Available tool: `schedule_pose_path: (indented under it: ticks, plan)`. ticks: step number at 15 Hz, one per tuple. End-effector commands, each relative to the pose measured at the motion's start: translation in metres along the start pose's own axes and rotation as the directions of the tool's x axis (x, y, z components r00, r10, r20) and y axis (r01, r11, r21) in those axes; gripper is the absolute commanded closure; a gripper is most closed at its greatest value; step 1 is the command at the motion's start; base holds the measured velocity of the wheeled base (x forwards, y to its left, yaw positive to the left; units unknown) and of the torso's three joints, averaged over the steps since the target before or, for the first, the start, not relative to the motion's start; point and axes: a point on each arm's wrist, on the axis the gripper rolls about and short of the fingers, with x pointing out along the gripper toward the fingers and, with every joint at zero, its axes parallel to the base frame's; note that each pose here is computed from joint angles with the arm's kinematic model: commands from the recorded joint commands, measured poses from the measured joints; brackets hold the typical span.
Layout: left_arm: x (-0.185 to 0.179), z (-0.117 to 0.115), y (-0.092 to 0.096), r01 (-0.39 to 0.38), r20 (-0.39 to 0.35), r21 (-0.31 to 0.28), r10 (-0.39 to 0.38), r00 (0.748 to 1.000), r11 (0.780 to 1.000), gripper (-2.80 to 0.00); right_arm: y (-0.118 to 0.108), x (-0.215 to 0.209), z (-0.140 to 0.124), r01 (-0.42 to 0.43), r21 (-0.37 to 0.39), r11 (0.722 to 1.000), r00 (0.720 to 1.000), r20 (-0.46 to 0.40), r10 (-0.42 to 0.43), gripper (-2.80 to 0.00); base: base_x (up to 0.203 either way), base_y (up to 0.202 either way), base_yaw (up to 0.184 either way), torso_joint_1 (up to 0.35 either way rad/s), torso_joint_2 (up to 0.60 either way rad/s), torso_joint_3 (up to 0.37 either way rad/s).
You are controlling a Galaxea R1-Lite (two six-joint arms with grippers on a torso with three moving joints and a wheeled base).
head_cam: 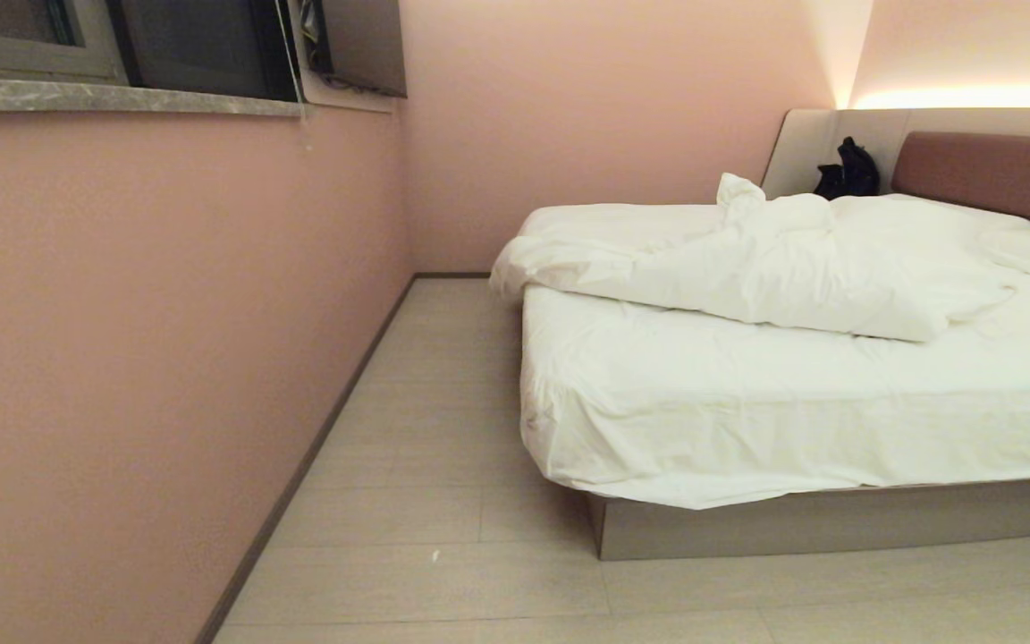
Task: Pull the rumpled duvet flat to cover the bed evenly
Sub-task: Hold the folded corner of the quilt
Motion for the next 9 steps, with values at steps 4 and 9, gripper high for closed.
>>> schedule_pose_path:
  ticks: [4, 9]
  plan:
    - [0.0000, 0.0000, 0.0000, 0.000, 0.000, -0.001, 0.000, 1.000, 1.000, 0.00, 0.0000, 0.0001, 0.0000, 0.000, -0.001, 1.000, 1.000, -0.002, 0.000, 0.00, 0.000, 0.000, 0.000, 0.000, 0.00, 0.000]
    - [0.0000, 0.0000, 0.0000, 0.000, 0.000, -0.001, 0.000, 1.000, 1.000, 0.00, 0.0000, 0.0001, 0.0000, 0.001, -0.001, 1.000, 1.000, -0.002, -0.001, 0.00, 0.000, 0.000, 0.000, 0.000, 0.00, 0.000]
